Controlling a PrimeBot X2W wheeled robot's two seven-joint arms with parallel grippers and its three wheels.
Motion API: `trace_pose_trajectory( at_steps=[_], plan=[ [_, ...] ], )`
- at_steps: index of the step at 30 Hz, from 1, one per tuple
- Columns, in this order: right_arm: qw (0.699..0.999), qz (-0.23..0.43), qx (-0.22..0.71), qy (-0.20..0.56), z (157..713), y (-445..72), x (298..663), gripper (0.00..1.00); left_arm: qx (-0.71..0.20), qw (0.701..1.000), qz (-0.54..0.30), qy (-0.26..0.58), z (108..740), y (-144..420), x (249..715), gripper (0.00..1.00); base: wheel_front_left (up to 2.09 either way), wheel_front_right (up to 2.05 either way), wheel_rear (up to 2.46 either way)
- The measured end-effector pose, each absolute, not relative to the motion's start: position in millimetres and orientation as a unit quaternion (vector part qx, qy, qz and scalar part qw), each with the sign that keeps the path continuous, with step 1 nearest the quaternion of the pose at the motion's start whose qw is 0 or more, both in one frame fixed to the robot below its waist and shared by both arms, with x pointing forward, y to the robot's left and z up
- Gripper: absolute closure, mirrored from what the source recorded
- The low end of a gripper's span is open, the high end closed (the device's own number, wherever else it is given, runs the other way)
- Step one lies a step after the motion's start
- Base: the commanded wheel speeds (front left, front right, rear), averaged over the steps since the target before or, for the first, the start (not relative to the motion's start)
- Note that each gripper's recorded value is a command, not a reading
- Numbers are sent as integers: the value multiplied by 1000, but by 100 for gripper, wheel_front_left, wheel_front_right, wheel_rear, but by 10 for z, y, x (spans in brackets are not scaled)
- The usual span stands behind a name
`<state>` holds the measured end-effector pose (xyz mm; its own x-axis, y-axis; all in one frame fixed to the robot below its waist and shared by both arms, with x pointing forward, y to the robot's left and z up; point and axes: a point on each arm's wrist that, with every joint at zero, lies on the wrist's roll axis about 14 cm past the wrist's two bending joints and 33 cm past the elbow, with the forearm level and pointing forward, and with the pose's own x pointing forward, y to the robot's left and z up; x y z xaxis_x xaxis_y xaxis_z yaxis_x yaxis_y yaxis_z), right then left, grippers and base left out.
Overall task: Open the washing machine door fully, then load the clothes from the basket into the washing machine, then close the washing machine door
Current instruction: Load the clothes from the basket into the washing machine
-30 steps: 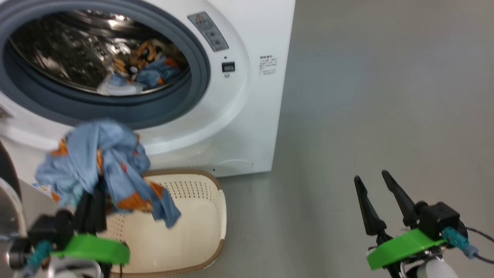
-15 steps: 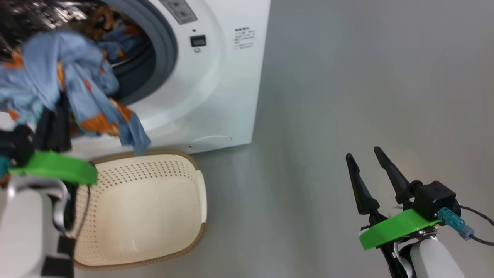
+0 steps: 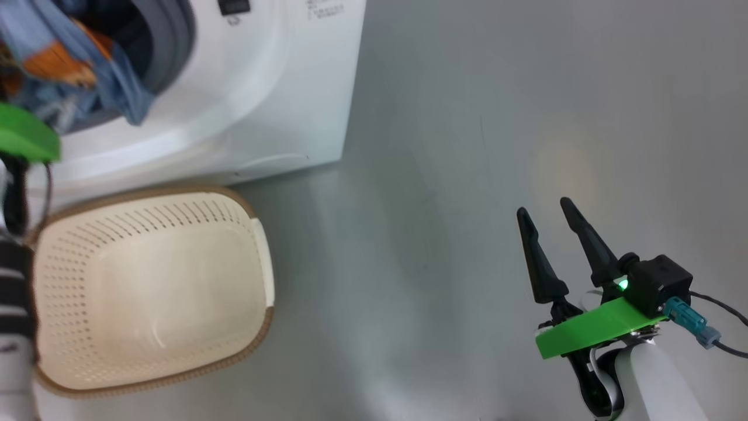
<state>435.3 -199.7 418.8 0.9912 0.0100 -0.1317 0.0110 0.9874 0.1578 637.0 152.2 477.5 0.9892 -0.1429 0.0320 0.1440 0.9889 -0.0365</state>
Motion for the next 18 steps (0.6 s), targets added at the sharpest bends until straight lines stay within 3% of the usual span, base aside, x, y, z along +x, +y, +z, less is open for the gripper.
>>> trace_pose_trajectory(
  at_steps=[11, 18],
  plan=[
    [988, -9, 80, 131, 3656, -2007, 4349, 0, -25, 997, -63, 50, 4157, 1500, 6891, 100, 0, 0, 0],
    [983, -10, 81, 163, 3392, -1994, 4324, 0, -29, 997, -48, 44, 3998, 1520, 7105, 100, 0, 0, 0]
  ],
)
